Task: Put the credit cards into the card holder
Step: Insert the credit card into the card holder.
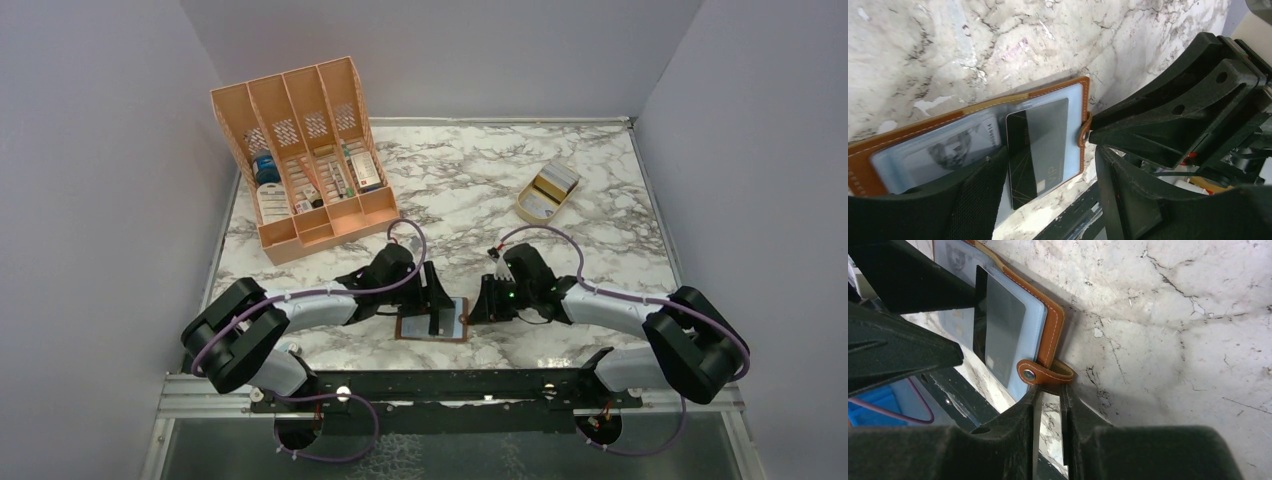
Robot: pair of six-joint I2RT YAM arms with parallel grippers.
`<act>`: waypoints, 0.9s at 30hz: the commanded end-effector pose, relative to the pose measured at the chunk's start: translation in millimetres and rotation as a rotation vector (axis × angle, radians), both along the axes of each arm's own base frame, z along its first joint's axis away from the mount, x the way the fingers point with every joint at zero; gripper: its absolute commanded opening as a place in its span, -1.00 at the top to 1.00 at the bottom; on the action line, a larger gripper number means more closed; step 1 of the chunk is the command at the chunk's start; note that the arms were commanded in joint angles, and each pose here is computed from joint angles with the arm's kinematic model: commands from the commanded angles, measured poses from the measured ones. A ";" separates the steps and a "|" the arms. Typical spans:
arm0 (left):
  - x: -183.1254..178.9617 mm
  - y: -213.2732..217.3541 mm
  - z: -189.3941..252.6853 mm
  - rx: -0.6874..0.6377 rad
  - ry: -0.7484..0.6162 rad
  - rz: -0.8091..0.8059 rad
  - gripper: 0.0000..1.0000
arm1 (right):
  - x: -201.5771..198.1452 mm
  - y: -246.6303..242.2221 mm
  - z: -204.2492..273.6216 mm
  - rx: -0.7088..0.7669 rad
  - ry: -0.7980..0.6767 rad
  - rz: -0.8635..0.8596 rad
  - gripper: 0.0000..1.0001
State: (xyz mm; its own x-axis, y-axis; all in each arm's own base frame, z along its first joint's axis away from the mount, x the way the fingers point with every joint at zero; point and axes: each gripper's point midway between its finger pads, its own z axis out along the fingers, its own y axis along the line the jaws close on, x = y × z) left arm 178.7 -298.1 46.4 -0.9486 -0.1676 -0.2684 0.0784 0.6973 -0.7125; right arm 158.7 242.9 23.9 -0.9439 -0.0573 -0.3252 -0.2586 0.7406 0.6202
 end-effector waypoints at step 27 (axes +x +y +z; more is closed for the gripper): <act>-0.1 -40.3 26.8 -0.056 -0.008 -0.020 -0.29 | 10.1 -7.7 -0.4 -0.004 -0.043 -0.125 0.50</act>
